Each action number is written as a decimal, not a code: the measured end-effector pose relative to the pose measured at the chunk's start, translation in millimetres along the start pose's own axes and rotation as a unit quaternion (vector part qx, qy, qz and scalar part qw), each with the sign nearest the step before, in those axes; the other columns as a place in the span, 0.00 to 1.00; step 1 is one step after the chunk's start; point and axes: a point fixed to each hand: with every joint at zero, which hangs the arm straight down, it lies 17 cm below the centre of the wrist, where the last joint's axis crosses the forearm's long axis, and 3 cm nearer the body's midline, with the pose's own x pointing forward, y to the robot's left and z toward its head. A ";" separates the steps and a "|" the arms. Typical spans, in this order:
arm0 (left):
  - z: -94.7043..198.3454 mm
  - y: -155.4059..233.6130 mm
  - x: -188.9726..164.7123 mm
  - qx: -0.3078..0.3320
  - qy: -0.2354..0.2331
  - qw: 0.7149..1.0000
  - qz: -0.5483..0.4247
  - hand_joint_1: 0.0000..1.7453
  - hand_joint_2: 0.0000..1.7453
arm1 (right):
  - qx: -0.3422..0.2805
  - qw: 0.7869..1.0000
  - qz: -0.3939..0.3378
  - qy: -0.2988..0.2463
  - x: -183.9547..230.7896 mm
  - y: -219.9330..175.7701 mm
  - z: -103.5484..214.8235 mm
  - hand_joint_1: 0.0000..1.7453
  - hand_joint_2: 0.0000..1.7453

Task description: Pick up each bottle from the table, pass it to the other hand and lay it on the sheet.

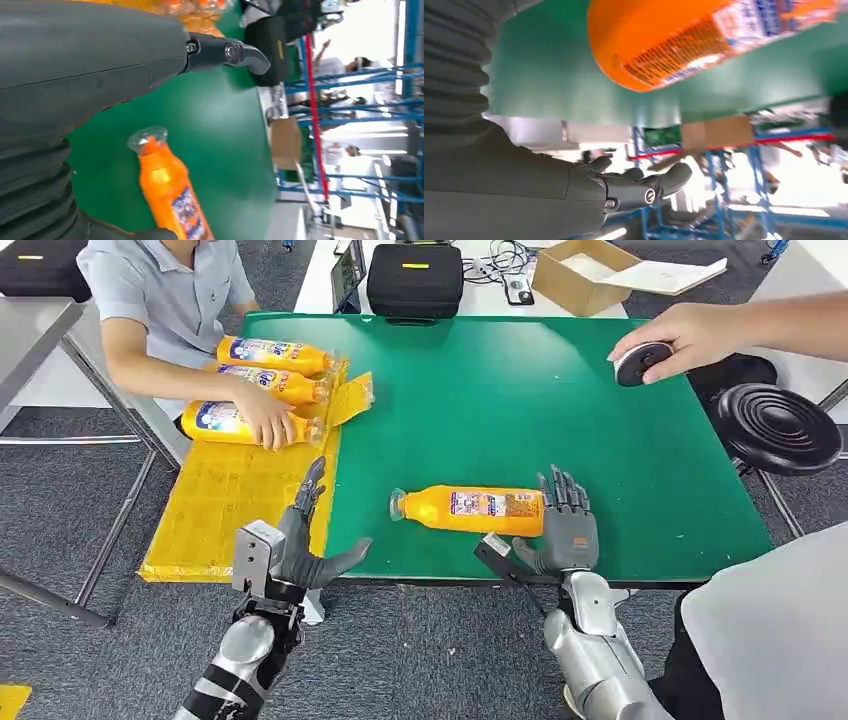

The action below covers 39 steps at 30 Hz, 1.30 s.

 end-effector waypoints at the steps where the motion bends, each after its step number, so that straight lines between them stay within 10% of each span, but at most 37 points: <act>1: -0.6 -1.3 -2.1 -0.001 0.004 1.000 0.001 0.00 1.00 | 0.006 1.000 0.004 0.007 -4.3 2.5 -0.6 0.00 1.00; 39: -36.8 -41.3 1.1 -0.044 0.013 0.997 0.058 0.00 1.00 | 0.141 0.990 -0.018 0.018 -21.3 48.8 -5.9 0.00 1.00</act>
